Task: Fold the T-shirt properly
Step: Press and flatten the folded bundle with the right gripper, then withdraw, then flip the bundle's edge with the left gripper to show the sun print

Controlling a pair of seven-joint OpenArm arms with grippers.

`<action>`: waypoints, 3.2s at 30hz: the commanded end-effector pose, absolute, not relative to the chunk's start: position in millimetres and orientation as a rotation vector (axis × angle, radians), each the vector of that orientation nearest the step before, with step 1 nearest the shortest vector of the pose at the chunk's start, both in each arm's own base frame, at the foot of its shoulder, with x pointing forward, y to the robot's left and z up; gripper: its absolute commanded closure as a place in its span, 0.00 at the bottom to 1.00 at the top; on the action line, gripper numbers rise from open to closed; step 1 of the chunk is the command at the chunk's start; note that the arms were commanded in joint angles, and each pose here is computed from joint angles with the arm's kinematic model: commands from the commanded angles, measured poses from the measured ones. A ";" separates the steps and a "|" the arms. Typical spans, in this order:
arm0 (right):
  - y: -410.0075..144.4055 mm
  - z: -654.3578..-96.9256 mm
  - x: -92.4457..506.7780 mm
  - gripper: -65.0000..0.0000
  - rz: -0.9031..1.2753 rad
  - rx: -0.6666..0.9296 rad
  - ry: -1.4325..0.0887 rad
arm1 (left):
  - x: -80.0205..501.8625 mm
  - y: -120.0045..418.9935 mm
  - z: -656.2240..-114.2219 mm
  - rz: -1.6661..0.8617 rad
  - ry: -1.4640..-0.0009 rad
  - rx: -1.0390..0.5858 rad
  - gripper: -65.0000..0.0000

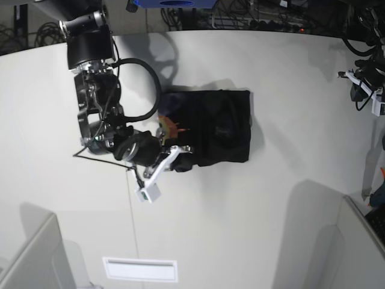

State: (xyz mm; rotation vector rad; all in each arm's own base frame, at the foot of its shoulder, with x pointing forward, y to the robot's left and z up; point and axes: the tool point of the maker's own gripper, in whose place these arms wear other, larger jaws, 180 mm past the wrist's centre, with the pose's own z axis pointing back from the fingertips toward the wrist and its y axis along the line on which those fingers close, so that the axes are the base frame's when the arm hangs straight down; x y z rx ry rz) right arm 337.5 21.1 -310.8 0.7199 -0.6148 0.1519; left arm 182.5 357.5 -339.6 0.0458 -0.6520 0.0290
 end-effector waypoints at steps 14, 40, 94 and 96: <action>58.8 -376.0 305.5 1.00 0.208 0.708 -0.458 | 188.9 360.4 -328.5 0.011 -0.690 0.055 1.00; 116.8 -271.9 309.6 1.00 0.329 0.834 -0.612 | 193.1 354.2 -321.8 -0.010 -0.711 0.051 1.00; -148.6 -342.1 217.3 1.00 -0.064 0.525 -0.691 | 323.6 36.0 -411.7 -1.156 -0.445 -0.175 1.00; -148.2 -345.1 216.4 1.00 -0.075 0.528 -0.684 | 321.0 32.4 -414.8 -1.249 -0.469 -0.116 1.00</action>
